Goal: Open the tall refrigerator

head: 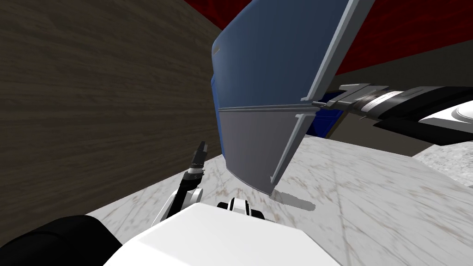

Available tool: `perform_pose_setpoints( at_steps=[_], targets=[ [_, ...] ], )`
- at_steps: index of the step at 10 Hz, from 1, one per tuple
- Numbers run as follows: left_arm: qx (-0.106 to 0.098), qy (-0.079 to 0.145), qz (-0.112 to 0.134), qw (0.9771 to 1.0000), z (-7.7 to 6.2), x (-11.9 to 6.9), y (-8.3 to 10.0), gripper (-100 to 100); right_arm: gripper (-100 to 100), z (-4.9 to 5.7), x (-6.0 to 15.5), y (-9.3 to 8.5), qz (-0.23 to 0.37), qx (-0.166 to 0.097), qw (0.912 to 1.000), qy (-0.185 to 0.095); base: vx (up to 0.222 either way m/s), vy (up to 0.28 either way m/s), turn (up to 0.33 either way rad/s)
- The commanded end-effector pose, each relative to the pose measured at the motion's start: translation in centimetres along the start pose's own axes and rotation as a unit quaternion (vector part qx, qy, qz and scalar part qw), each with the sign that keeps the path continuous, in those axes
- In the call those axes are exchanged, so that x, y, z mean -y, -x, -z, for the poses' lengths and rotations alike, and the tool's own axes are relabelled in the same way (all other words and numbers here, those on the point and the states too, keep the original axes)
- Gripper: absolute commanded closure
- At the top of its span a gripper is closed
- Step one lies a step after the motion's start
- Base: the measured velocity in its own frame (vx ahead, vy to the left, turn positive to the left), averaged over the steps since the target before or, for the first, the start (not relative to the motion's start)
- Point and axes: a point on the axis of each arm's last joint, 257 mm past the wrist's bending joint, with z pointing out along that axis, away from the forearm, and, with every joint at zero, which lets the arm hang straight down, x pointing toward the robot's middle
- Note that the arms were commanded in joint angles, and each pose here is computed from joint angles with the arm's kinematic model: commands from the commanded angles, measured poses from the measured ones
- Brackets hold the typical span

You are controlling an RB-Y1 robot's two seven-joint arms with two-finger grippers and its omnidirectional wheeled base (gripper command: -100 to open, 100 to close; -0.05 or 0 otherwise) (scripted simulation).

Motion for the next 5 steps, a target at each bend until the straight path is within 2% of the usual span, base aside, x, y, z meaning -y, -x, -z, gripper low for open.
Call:
perform_pose_setpoints(
  at_steps=[1, 5],
  targets=[
    [0.000, 0.000, 0.000, 1.0000, 0.0, 0.0, 0.0, 0, 0, 0.0, -0.1, -0.4, -0.001, -0.003, 1.0000, 0.001, 0.002, -0.007, -0.015],
    [0.000, 0.000, 0.000, 1.0000, 0.0, 0.0, 0.0, 0, 0, 0.1, -0.7, -1.4, -0.002, -0.012, 0.9999, 0.007, 0.000, -0.001, -0.003]
  ],
)
